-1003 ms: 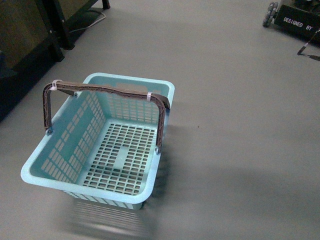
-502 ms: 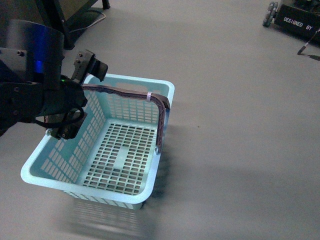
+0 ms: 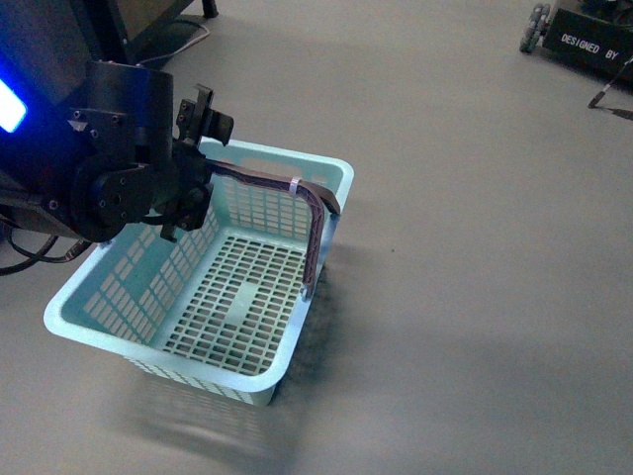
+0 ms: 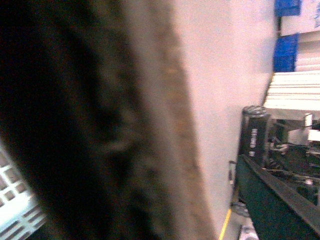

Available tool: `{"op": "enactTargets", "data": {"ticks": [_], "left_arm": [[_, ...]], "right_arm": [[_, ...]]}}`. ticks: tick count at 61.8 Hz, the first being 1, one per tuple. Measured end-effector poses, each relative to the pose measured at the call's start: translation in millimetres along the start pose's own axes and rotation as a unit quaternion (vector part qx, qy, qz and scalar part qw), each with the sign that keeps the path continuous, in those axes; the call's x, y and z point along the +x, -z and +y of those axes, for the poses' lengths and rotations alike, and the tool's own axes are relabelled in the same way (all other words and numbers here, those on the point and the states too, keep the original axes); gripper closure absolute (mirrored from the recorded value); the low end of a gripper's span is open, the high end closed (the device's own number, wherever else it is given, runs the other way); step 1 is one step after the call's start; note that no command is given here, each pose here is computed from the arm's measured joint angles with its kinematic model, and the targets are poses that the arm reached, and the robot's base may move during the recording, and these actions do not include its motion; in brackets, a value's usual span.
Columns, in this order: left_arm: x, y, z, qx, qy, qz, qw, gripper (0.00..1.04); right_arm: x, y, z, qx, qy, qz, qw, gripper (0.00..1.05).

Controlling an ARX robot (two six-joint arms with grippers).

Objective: Pick mango and avocado into basket

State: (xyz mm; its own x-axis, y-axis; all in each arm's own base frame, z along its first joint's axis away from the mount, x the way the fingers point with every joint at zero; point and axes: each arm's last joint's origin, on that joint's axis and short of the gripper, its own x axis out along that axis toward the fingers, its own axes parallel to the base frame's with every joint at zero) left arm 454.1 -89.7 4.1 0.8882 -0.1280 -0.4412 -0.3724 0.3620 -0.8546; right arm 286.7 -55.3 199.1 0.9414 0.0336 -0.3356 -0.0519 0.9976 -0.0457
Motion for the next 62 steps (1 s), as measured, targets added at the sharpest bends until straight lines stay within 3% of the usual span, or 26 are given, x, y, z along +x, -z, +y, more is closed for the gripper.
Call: {"op": "enactTargets", "data": {"ticks": [8, 22, 42, 62], "left_arm": [[-3, 4, -8, -0.041, 0.054, -0.009, 0.998, 0.61], [-29, 4, -6, -0.092, 0.047, -0.019, 0.994, 0.98], [-102, -26, -63, -0.118, 0.025, -0.058, 0.991, 0.99], [-212, -55, -115, -0.121, -0.002, -0.088, 0.989, 0.99]], "right_arm": [[0, 0, 0, 0.0, 0.0, 0.0, 1.0, 0.08], [0, 0, 0, 0.0, 0.0, 0.0, 1.0, 0.08], [0, 0, 0, 0.0, 0.0, 0.0, 1.0, 0.08], [0, 0, 0, 0.0, 0.0, 0.0, 1.0, 0.08]]}}
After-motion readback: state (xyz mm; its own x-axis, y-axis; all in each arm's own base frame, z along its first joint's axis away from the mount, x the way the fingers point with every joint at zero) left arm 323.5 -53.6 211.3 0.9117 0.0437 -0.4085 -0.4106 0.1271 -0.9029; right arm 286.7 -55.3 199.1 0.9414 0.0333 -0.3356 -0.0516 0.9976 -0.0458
